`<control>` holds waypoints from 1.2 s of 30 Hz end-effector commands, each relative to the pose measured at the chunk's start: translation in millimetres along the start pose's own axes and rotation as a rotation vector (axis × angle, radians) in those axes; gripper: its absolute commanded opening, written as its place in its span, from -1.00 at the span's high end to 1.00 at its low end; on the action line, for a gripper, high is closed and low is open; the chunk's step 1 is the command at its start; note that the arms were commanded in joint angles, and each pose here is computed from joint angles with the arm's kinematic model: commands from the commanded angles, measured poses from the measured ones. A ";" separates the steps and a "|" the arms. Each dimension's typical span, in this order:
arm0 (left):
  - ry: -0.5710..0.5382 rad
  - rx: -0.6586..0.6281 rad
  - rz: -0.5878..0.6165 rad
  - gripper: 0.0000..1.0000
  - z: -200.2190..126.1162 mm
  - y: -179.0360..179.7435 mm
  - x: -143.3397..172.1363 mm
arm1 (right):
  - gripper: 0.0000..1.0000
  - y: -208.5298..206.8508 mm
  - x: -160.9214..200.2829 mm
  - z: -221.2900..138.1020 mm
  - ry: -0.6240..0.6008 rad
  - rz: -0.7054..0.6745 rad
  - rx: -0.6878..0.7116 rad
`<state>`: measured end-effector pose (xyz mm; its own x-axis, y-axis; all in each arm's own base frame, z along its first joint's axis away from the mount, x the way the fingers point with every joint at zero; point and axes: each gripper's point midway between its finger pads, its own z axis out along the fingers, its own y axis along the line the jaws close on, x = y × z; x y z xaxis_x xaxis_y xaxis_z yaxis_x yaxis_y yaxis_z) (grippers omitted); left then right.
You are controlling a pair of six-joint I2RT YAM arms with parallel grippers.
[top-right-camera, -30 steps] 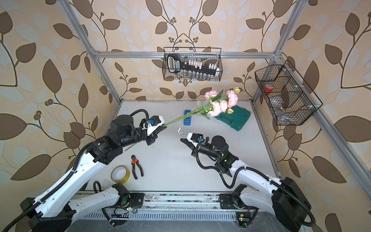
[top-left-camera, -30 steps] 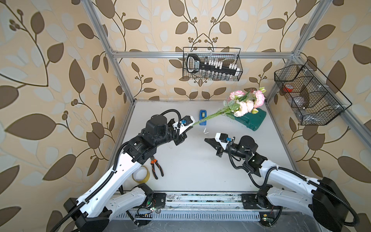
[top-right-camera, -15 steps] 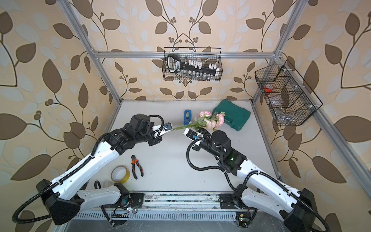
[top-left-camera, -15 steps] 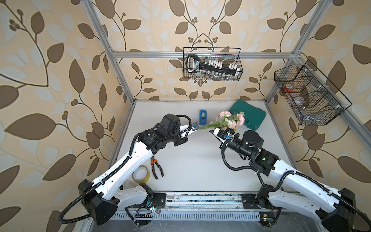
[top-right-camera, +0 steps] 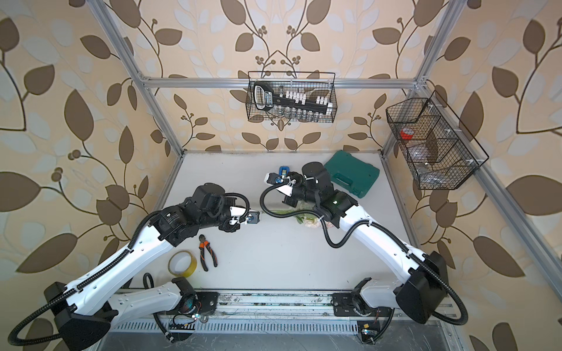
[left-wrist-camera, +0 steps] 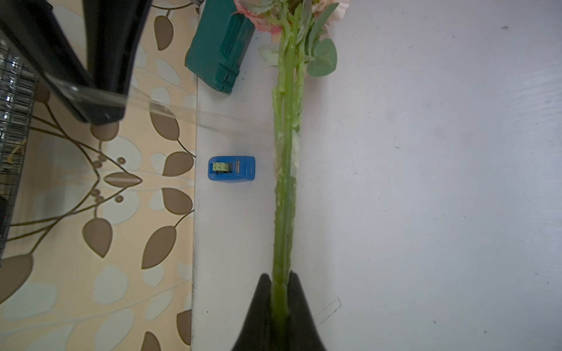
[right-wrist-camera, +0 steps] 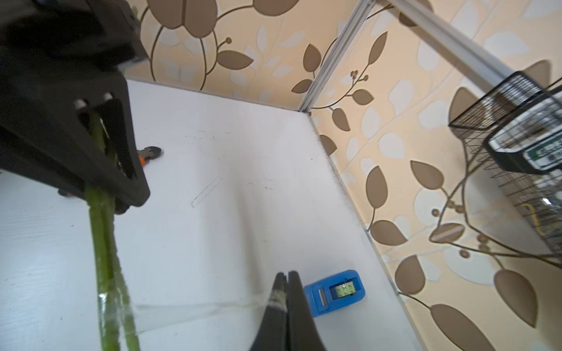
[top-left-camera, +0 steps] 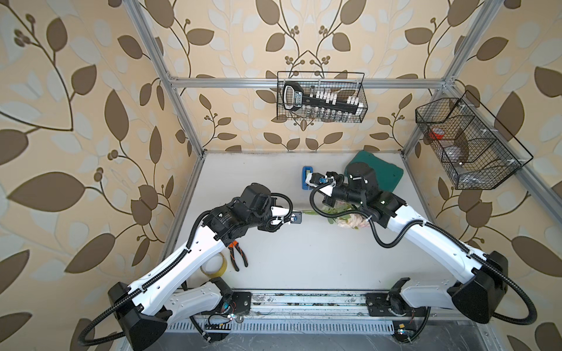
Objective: Wrap bouquets with tape
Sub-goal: Wrap the tape around the bouquet.
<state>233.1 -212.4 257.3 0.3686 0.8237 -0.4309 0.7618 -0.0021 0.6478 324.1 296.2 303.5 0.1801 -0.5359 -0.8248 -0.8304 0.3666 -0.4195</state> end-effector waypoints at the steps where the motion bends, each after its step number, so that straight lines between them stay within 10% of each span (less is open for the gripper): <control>1: -0.148 0.029 0.193 1.00 -13.8 -18.6 -23.7 | 1.00 -0.2 3.0 7.7 0.049 0.012 -0.074; 11: -0.202 -0.092 0.268 1.00 -26.4 -9.4 -31.0 | 0.95 23.9 65.4 42.6 0.352 0.028 -0.261; 18: -0.185 -0.067 0.259 1.00 -21.2 -17.9 -24.4 | -0.08 -30.4 73.6 50.9 0.440 -0.035 -0.052; 24: -0.214 -0.073 0.229 1.00 -29.3 -20.7 -28.0 | -0.26 -103.5 68.3 44.6 0.456 -0.022 0.162; 36: -0.050 -0.274 -0.019 1.00 -19.8 29.8 -3.7 | -0.27 -46.2 -80.5 -76.0 -0.191 0.077 0.181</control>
<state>221.3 -204.7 250.3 0.4212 0.8039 -0.4199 0.7032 0.0029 0.7110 351.3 257.8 386.6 0.1429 -0.5404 -0.8291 -0.6913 0.5450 -0.4744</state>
